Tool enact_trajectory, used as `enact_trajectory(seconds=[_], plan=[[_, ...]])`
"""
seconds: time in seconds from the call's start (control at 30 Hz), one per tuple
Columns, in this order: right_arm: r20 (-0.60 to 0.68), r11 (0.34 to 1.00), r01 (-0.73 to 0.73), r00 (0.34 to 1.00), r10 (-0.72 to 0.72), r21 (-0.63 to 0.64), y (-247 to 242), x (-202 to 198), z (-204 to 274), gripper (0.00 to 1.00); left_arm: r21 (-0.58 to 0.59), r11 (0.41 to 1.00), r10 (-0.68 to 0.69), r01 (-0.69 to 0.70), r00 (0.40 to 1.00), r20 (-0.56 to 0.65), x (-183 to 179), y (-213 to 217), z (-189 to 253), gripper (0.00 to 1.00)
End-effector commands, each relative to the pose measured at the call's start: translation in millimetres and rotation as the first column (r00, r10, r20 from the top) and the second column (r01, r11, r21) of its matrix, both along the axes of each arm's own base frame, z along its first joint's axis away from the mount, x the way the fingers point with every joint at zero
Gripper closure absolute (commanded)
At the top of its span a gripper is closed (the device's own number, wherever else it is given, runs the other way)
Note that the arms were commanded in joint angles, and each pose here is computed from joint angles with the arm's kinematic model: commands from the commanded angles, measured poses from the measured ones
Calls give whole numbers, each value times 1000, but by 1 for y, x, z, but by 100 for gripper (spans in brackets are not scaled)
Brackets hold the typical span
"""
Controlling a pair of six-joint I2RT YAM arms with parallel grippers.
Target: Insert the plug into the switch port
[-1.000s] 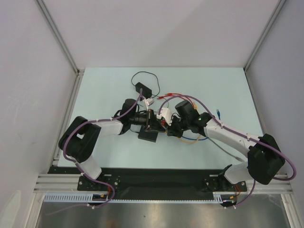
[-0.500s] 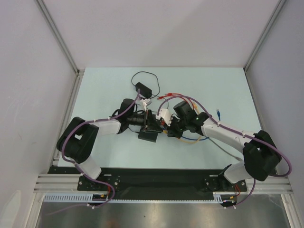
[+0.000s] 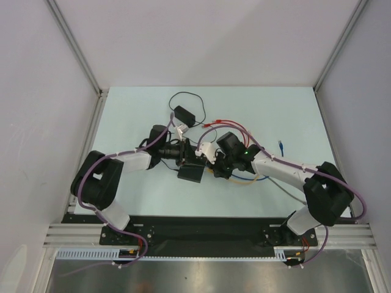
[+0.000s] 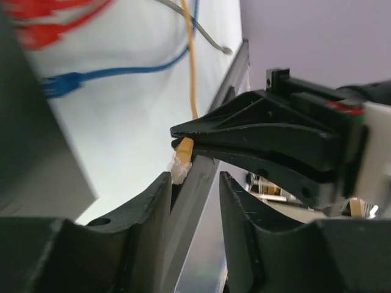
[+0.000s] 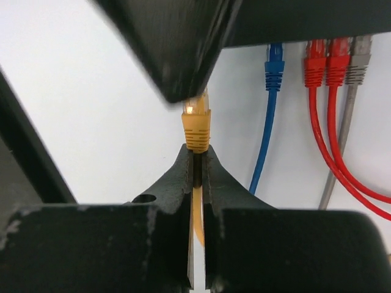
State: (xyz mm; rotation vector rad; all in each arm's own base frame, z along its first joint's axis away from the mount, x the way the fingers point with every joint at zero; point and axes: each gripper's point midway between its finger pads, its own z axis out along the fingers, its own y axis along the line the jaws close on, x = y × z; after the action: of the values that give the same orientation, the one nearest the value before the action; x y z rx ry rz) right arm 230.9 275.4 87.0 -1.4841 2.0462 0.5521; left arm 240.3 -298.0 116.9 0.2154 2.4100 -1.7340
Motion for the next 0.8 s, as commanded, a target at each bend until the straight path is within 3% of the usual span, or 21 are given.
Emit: enact_trajectory(seconds=[0.0,0.1,0.3,0.77], plan=[[-7,990,76,997,-77,-116,-11,7,-27,100,-5,997,79,-79,989,127,33,30,28,57],[-3,981,118,993,-120,-156,-12,13,-39,100,91,984,133,-152,973,187,52,64,22,50],[-15,973,139,989,-144,-185,-3,19,-50,100,302,923,189,-238,965,181,65,111,-17,50],[-25,977,150,987,-156,-152,19,27,-58,100,395,897,175,-199,980,97,81,116,-58,47]])
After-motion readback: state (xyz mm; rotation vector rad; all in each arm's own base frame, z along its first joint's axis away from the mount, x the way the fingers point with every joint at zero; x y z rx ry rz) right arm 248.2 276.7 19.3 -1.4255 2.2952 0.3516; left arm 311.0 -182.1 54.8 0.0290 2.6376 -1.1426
